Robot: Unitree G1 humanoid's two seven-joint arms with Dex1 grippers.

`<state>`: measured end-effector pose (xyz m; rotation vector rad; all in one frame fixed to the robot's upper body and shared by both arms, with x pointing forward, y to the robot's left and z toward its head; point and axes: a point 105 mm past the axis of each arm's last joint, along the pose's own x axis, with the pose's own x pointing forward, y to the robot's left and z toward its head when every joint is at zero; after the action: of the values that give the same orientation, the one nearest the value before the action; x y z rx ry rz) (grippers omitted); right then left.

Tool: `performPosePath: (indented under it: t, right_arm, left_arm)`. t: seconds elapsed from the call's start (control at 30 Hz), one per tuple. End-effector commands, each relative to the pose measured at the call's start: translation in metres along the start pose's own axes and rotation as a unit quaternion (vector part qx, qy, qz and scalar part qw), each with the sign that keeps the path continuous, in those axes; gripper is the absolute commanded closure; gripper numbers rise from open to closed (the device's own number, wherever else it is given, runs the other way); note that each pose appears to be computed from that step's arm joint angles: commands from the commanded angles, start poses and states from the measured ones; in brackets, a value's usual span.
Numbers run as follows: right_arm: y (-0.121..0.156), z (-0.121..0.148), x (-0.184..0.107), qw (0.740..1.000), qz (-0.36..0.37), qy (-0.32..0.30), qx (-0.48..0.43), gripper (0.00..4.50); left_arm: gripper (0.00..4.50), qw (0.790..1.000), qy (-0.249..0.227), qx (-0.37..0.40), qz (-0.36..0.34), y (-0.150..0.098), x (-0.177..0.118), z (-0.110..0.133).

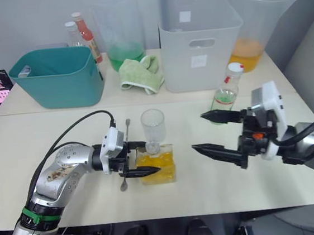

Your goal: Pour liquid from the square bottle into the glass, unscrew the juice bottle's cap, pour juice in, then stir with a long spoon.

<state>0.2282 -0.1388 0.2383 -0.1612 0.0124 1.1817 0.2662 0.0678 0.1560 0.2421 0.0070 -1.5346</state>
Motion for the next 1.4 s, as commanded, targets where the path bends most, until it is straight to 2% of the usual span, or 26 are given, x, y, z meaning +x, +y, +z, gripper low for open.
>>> performPosePath:
  t: [0.03, 0.33, 0.57, 0.7, 0.83, 0.93, 1.17, 1.4]
  right_arm:
    - [0.015, 0.006, 0.025, 0.999, 0.046, -0.008, -0.012, 0.00]
    - [0.016, -0.007, 0.063, 0.996, 0.082, 0.010, -0.041, 0.00]
    - [0.021, -0.012, 0.075, 0.993, 0.108, 0.006, -0.047, 0.00]
    - [0.018, -0.012, 0.079, 0.993, 0.106, 0.001, -0.054, 1.09]
    - [0.021, -0.008, 0.078, 0.992, 0.116, -0.017, -0.054, 2.56]
    - [0.020, -0.009, 0.078, 0.991, 0.115, -0.010, -0.061, 3.47]
    - [0.018, -0.009, 0.078, 0.991, 0.112, -0.008, -0.069, 3.47]
    - [0.027, 0.009, 0.075, 0.985, 0.155, -0.052, -0.054, 3.47]
  left_arm:
    - [1.68, 1.000, 0.009, 0.029, -0.008, -0.001, 0.003, 0.000]
    - [1.68, 0.999, 0.016, 0.034, -0.011, -0.001, 0.004, -0.003]
    - [1.68, 0.999, 0.019, 0.036, -0.016, -0.002, 0.005, -0.004]
    - [1.68, 0.999, 0.016, 0.040, -0.013, -0.002, 0.009, -0.004]
    - [1.68, 0.999, 0.021, 0.042, -0.010, -0.002, 0.009, -0.008]
    - [1.68, 0.999, 0.020, 0.042, -0.008, -0.002, 0.009, -0.008]
    - [1.68, 0.999, 0.023, 0.046, -0.007, 0.000, 0.010, -0.008]
    - [1.68, 0.999, 0.029, 0.042, -0.007, -0.001, 0.010, -0.011]
